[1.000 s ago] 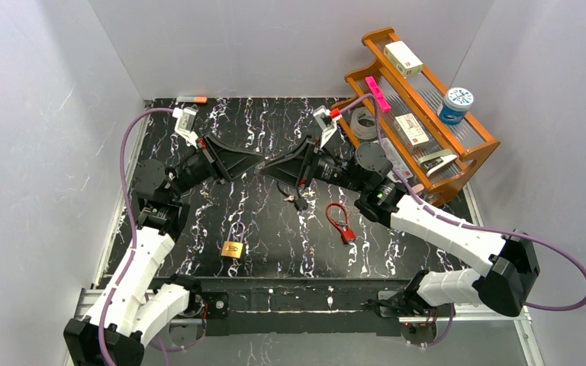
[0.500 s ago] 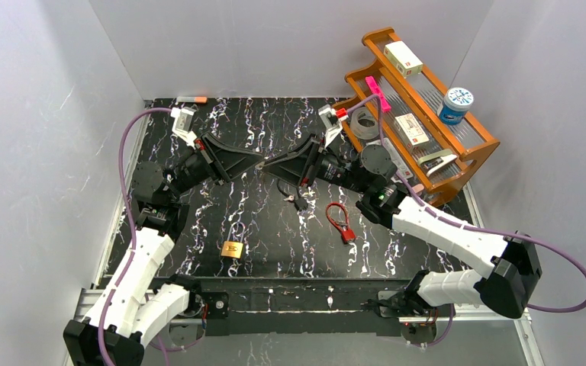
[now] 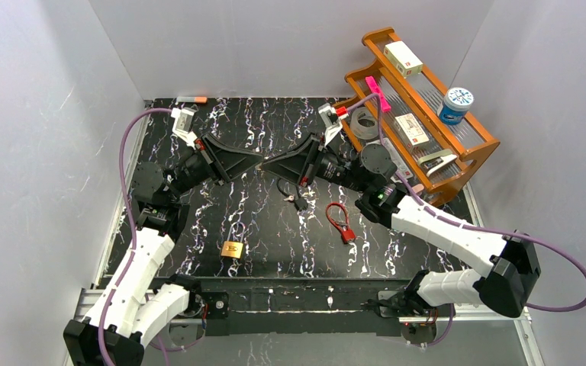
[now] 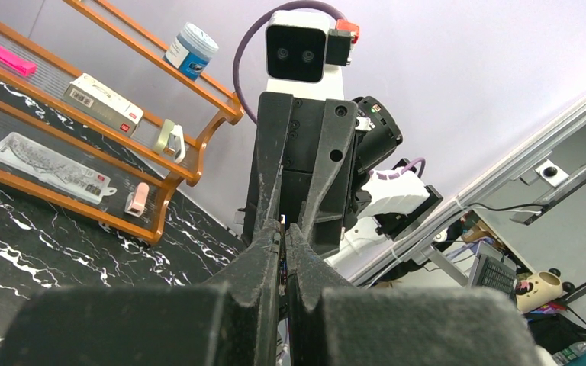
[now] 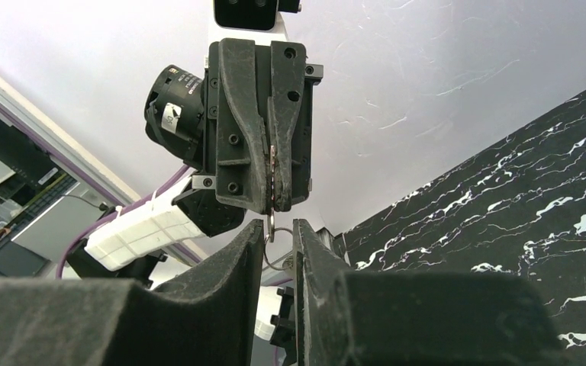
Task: Unlock with the key
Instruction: Pick up the key from the center of the board.
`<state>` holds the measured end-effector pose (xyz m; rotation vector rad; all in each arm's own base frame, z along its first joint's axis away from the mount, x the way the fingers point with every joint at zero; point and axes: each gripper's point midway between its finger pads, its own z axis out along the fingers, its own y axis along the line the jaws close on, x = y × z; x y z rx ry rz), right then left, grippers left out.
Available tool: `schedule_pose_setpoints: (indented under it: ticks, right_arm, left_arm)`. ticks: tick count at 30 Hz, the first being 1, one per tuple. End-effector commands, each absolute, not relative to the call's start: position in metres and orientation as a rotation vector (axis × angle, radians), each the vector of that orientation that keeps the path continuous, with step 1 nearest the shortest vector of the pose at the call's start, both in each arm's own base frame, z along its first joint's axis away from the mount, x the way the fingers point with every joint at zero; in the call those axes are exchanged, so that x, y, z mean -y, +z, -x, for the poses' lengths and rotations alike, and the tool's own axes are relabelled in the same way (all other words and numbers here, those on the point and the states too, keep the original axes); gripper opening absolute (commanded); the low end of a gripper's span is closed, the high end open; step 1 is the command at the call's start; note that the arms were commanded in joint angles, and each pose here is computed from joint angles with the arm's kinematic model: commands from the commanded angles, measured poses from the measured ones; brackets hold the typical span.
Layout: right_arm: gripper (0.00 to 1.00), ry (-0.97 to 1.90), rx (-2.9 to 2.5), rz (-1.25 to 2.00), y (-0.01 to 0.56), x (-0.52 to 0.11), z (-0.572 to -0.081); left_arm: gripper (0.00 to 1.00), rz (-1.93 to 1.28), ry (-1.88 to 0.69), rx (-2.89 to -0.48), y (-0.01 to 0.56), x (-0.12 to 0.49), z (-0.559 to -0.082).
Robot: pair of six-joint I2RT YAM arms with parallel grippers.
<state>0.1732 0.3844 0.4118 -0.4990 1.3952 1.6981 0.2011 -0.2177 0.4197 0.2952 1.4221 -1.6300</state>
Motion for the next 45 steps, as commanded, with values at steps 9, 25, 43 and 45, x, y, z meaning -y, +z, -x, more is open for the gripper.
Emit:
schedule_pose_setpoints:
  ticks: [9, 25, 43, 45]
  right_arm:
    - [0.1, 1.744, -1.329, 0.481, 0.436, -0.383, -0.171]
    - [0.01, 1.711, -1.365, 0.448, 0.426, -0.372, -0.17]
    - [0.43, 1.742, -1.384, 0.424, 0.42, -0.388, -0.181]
    - [0.38, 1.763, -1.386, 0.435, 0.418, -0.391, -0.18]
  left_arm:
    - [0.0, -0.336, -1.625, -1.348, 0.432, 0.216, -0.193]
    - [0.3, -0.274, -1.627, -1.358, 0.436, 0.218, -0.21]
    - [0.0, -0.254, -1.588, -1.337, 0.437, 0.213, -0.209]
    - [0.0, -0.233, -1.59, -1.338, 0.436, 0.212, -0.21]
